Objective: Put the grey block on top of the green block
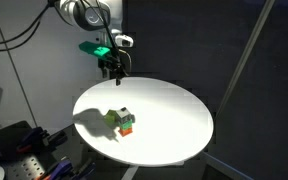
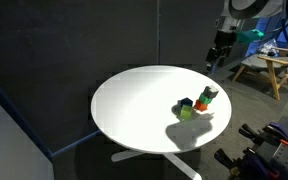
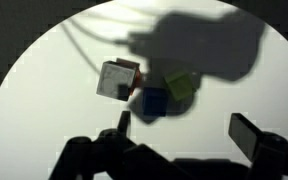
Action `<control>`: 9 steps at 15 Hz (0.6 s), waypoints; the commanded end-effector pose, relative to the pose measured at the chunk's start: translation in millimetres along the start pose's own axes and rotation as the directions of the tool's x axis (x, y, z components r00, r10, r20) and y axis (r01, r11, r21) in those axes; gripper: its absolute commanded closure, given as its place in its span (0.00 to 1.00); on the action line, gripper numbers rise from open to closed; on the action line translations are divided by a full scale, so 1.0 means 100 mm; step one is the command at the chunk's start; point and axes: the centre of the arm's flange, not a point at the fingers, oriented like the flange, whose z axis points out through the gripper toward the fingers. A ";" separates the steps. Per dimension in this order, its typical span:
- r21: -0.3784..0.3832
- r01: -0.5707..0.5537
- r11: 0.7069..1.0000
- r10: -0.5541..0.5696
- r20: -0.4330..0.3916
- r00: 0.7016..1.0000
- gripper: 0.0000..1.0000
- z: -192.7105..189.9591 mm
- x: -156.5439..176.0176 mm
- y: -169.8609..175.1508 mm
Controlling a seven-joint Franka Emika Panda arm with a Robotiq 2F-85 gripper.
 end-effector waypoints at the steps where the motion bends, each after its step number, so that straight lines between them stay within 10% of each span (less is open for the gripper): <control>1: -0.039 0.047 0.998 -0.047 -0.001 0.999 0.00 -0.28 -0.06 -0.20; 9: -0.038 -0.019 0.999 0.017 -0.053 0.998 0.00 -0.56 -0.08 -0.61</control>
